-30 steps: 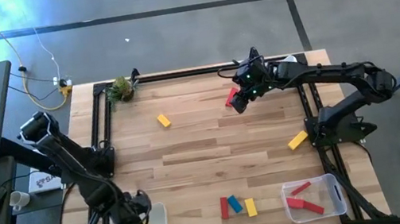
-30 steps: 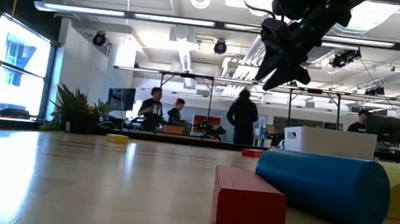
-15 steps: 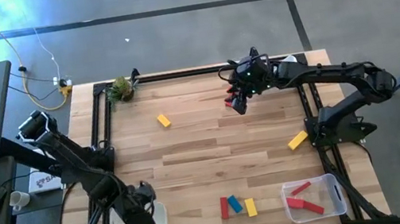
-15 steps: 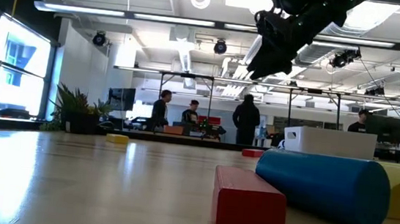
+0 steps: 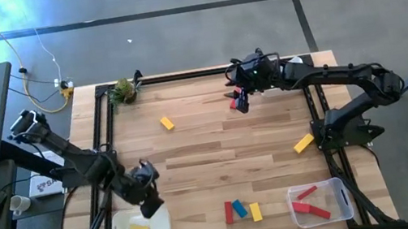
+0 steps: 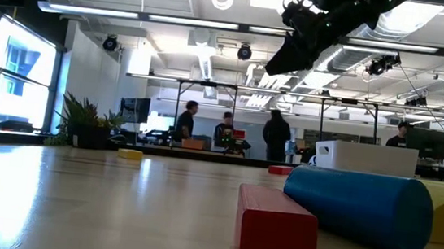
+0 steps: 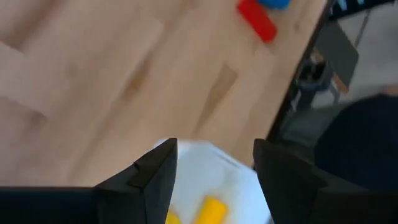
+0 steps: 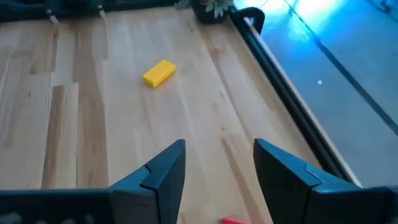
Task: Sort & place blocks by color
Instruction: Put the red block into the transparent bin
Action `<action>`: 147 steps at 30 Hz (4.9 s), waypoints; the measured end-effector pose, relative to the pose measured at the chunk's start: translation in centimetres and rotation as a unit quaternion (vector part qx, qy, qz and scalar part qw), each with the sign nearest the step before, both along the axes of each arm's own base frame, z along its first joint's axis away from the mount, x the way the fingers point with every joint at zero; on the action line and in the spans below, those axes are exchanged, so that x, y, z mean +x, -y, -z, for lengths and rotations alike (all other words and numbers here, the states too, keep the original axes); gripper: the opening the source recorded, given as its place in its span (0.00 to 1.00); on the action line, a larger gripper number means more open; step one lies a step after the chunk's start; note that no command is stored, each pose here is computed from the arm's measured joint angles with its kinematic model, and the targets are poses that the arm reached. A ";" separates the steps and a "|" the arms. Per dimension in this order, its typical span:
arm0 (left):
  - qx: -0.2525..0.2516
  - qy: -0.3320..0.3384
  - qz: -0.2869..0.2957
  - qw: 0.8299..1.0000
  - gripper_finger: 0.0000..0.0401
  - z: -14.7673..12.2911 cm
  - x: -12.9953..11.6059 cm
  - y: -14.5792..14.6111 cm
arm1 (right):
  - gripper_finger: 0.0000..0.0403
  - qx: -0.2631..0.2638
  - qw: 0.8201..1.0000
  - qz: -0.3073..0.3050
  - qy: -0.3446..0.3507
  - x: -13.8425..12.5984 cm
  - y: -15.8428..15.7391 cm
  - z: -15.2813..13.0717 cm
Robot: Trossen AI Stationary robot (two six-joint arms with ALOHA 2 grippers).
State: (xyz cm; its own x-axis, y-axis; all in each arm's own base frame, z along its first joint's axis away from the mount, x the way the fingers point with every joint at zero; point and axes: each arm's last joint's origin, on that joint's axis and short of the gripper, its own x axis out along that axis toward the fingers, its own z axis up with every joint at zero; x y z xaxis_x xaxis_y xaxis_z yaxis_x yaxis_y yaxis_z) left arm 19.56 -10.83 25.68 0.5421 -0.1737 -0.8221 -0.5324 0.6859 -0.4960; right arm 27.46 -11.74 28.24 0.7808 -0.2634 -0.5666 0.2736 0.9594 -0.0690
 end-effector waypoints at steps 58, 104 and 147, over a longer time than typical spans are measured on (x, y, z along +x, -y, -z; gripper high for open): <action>0.272 0.010 -0.113 0.955 0.49 -2.2 -0.3 -13.3 | 0.43 -0.184 0.770 -0.323 -0.519 8.0 4.3 10.9; 0.295 0.006 -0.100 0.950 0.49 -2.2 -0.3 -13.3 | 0.22 -0.064 0.823 -0.175 -0.537 8.1 3.9 14.1; 0.446 0.103 -0.089 0.884 0.49 -5.0 0.9 -18.5 | 0.22 0.210 0.900 0.157 -0.347 -0.2 -19.6 -2.5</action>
State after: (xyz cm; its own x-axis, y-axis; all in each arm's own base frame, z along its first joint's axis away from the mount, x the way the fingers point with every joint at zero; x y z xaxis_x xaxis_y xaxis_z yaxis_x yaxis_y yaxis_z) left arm 20.50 7.67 30.67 0.6495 0.5982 -0.4693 -0.6331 0.7673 0.1019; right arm 27.28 7.84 30.77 0.1247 -0.0579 -0.9905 0.5664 0.8238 0.0232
